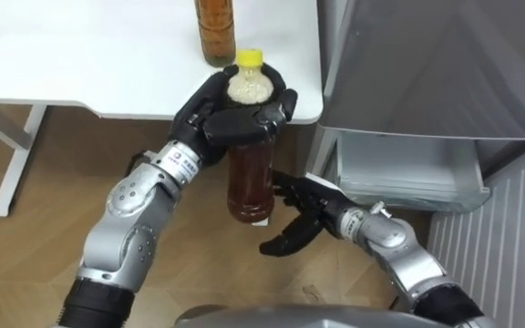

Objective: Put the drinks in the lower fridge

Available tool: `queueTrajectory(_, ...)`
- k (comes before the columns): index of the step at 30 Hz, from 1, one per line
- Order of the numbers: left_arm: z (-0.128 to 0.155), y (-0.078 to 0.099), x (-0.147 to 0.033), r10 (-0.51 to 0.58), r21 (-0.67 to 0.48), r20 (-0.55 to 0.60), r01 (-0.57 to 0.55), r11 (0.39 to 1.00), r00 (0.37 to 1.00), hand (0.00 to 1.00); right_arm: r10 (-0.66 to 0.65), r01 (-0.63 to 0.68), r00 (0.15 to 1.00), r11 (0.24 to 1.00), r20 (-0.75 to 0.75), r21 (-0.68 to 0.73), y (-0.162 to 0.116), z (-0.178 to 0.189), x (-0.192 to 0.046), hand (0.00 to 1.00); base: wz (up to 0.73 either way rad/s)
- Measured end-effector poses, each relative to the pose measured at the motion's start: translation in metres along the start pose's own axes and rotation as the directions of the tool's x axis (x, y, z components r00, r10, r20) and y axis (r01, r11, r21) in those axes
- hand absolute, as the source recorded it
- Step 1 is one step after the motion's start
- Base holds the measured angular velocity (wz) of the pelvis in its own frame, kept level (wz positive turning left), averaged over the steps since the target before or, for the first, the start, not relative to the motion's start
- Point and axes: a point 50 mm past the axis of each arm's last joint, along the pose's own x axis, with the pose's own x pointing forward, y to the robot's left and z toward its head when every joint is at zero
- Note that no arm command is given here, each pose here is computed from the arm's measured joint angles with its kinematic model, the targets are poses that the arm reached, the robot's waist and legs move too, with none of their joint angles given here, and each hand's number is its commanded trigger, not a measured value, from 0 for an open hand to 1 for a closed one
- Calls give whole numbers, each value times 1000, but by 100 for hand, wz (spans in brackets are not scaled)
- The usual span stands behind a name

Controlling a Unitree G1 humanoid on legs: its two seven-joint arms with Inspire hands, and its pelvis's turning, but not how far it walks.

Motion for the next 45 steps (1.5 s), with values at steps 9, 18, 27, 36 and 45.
queueTrajectory(9,-5,-11,3,-59,8,-18,59,998,998,100,148,-153,982,988,116,32,5,20,-2,0,3)
queueTrajectory(18,-9,-18,6,-96,107,-69,103,989,993,100,276,-284,953,958,122,49,12,17,-6,0,0)
queueTrajectory(27,-8,-18,6,-107,129,-70,115,985,992,100,340,-353,928,933,150,67,16,19,-8,0,0)
queueTrajectory(36,-3,-21,6,-141,181,-74,152,972,987,100,371,-395,911,911,182,117,15,20,-10,14,1)
queueTrajectory(45,-3,-21,6,-152,182,-77,164,970,985,100,384,-409,905,904,185,122,13,21,-12,100,0)
